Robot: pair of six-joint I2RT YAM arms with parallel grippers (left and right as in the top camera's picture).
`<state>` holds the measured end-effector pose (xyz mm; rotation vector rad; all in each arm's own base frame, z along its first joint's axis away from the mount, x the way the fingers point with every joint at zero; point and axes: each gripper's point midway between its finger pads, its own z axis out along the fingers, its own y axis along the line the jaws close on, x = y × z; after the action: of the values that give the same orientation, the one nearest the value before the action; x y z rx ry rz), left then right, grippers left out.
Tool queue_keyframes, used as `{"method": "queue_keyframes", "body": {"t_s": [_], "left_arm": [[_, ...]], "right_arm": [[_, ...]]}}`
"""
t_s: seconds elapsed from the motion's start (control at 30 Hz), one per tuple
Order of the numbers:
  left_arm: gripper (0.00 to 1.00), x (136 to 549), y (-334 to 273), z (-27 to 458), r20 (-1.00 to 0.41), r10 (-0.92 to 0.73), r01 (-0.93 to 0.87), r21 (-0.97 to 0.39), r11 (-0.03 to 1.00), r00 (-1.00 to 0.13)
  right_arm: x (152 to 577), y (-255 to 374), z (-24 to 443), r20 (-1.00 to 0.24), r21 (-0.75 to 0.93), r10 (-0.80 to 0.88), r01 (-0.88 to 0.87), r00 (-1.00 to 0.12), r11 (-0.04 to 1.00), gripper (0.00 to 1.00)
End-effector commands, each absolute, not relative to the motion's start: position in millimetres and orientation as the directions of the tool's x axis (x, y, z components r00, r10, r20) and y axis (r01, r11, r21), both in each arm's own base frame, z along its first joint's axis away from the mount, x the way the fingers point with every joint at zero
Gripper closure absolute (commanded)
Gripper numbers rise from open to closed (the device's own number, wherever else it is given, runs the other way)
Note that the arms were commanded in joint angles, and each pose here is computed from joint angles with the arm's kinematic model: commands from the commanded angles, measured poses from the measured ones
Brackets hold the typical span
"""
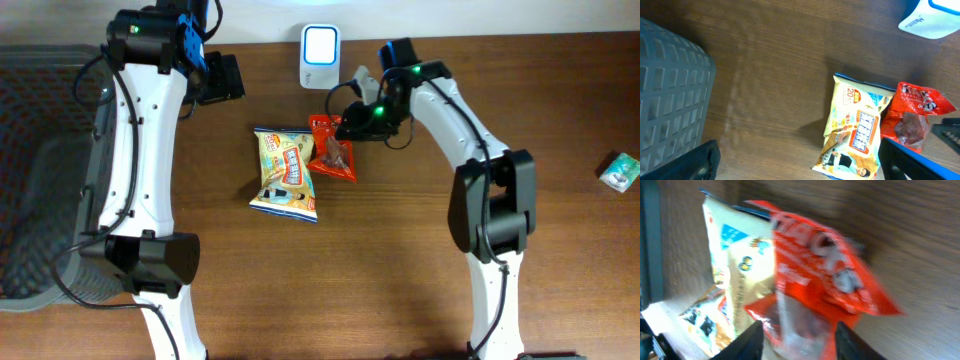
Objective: Scan the item barcode
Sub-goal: 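Grasp the red snack bag with the right gripper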
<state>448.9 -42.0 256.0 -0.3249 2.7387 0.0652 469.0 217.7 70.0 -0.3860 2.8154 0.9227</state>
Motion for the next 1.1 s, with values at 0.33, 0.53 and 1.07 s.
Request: {"method": "queue_keyframes", "body": {"t_s": [0.33,0.53,1.07], "left_arm": [[0.01,449,-42,254,-0.373,-0.201,-0.220,0.009,0.975,-0.906],[0.01,449,-42,254,-0.373,-0.201,-0.220,0.009,0.975,-0.906],[0.01,449,-42,254,-0.373,-0.201,-0.220,0.009,0.975,-0.906]], "right_arm": [[454,228,-5,-0.110,0.319,-0.144,-0.172,-0.983,0.932,0.96],[468,177,38,-0.119,0.254,-0.049,-0.078,-0.992,0.964,0.96],[469,131,24,-0.228,0.530,-0.162,-0.262,-0.960,0.806,0.45]]}}
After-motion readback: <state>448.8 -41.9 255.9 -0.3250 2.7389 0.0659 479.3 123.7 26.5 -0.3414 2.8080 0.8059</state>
